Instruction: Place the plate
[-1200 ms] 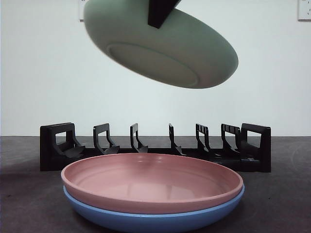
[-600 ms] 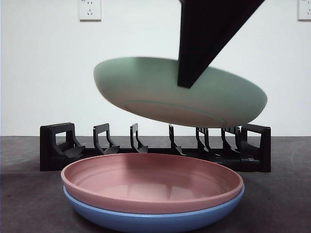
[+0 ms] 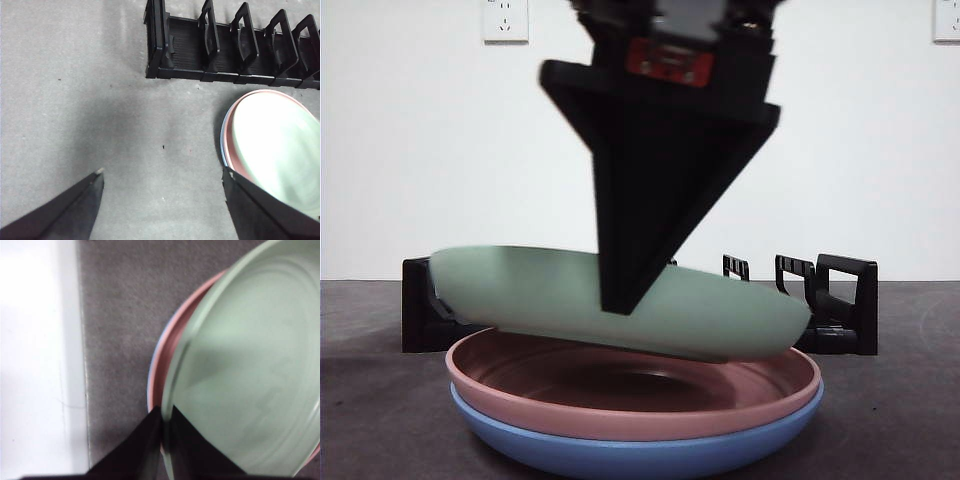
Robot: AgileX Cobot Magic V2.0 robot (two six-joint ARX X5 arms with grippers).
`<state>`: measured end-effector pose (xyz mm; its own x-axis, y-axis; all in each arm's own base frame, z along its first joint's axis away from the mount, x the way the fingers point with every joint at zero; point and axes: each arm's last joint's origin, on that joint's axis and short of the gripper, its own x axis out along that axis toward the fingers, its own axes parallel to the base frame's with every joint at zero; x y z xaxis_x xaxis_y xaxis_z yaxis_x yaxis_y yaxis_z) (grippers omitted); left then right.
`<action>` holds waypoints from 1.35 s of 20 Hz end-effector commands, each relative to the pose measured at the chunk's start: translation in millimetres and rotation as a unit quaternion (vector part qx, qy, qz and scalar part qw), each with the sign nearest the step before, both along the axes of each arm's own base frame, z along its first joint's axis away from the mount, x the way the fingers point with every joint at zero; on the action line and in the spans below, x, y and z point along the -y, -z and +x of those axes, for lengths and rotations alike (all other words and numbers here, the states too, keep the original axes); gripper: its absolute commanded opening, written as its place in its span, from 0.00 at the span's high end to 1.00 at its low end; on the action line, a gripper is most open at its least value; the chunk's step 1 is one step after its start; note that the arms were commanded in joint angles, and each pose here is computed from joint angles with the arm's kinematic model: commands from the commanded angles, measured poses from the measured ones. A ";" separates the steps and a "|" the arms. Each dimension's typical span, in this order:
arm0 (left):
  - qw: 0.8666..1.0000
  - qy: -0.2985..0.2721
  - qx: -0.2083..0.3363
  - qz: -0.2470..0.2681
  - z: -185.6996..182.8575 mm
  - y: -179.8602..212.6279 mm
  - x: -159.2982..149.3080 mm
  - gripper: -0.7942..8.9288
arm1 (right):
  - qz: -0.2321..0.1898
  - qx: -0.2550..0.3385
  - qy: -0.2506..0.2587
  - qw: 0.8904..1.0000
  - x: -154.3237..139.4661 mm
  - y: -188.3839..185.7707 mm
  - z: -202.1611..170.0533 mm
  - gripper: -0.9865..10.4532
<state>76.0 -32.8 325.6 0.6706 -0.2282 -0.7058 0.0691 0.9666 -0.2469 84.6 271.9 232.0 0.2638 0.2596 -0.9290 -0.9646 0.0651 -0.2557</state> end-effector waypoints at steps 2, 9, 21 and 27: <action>1.000 0.000 0.012 -0.004 -0.4 -6.0 -0.2 0.53 | -0.009 -0.004 -0.003 1.000 -8.7 8.6 -1.0 0.90; 1.000 -0.001 0.012 -0.004 -0.4 -6.0 -0.2 0.53 | -0.015 -0.024 -0.007 1.000 -10.8 14.0 -1.2 0.90; 1.000 -0.001 0.012 -0.004 -0.3 -6.1 -0.1 0.53 | 0.064 -0.051 0.030 0.996 3.3 -22.5 -1.3 0.70; 1.000 -0.001 0.014 -0.005 -0.1 -6.4 0.0 0.53 | 0.165 -0.002 0.154 0.974 61.6 -63.4 50.1 0.70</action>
